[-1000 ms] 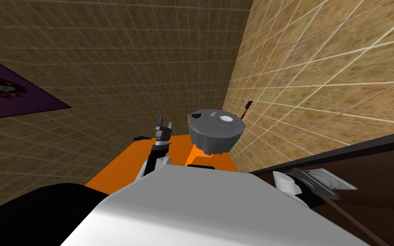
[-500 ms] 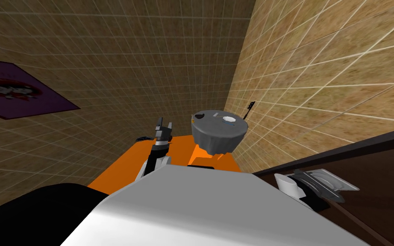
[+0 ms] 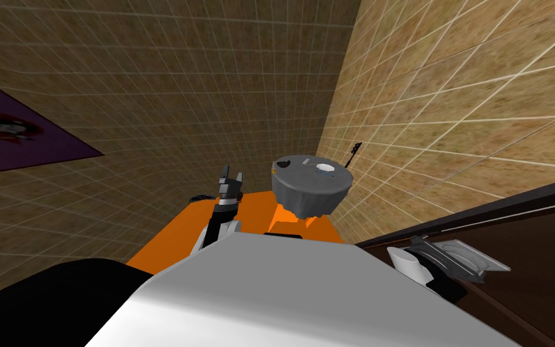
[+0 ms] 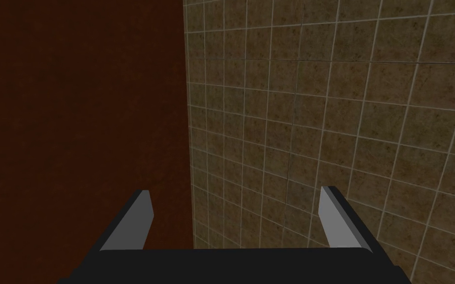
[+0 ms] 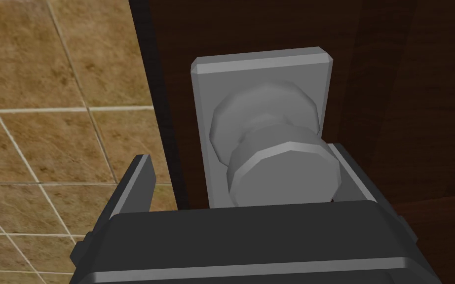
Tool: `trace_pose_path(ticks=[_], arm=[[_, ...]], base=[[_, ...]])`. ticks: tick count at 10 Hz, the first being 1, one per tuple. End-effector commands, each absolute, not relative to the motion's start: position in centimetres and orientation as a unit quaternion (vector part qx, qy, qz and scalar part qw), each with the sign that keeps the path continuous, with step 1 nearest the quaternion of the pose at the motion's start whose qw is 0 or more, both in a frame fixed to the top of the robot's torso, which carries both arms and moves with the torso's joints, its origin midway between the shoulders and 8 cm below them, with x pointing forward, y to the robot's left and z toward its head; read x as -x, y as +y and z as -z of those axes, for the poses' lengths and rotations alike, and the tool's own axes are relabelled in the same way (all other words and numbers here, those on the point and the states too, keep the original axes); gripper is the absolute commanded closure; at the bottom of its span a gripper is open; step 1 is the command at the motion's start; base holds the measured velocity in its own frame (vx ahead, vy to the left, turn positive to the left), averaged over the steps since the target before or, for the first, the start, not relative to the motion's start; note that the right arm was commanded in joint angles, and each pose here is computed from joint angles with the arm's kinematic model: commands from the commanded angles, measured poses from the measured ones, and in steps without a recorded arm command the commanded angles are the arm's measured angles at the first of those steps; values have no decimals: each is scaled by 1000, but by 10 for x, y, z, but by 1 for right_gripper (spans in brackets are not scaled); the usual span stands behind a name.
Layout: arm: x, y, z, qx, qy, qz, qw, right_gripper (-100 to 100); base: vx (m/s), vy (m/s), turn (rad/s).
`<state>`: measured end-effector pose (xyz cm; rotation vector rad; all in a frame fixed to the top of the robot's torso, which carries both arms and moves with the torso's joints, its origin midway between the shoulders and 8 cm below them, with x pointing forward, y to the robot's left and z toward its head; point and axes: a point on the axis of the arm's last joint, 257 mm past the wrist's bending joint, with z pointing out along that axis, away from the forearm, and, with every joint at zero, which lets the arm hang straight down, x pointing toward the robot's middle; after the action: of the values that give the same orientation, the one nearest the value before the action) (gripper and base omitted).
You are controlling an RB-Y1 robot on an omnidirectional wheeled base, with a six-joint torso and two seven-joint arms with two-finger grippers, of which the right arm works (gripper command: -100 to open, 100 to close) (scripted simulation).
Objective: Pull the door open
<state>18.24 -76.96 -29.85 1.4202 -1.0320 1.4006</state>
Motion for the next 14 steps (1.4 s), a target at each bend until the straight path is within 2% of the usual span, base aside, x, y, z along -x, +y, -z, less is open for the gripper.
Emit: trace_pose_path(ticks=[1,6,9,14], arm=[[-207,-761,293,-577,-399,-581,413,100],[-213,-758,293,-582,-391,-587,405,100],[-229,-748,292,-595,-371,-602,382,100],[-244,-737,294,-610,-351,-614,357,100]], base=[[6,69,-116],[-5,27,-31],[-22,37,-158],[-34,0,-78]])
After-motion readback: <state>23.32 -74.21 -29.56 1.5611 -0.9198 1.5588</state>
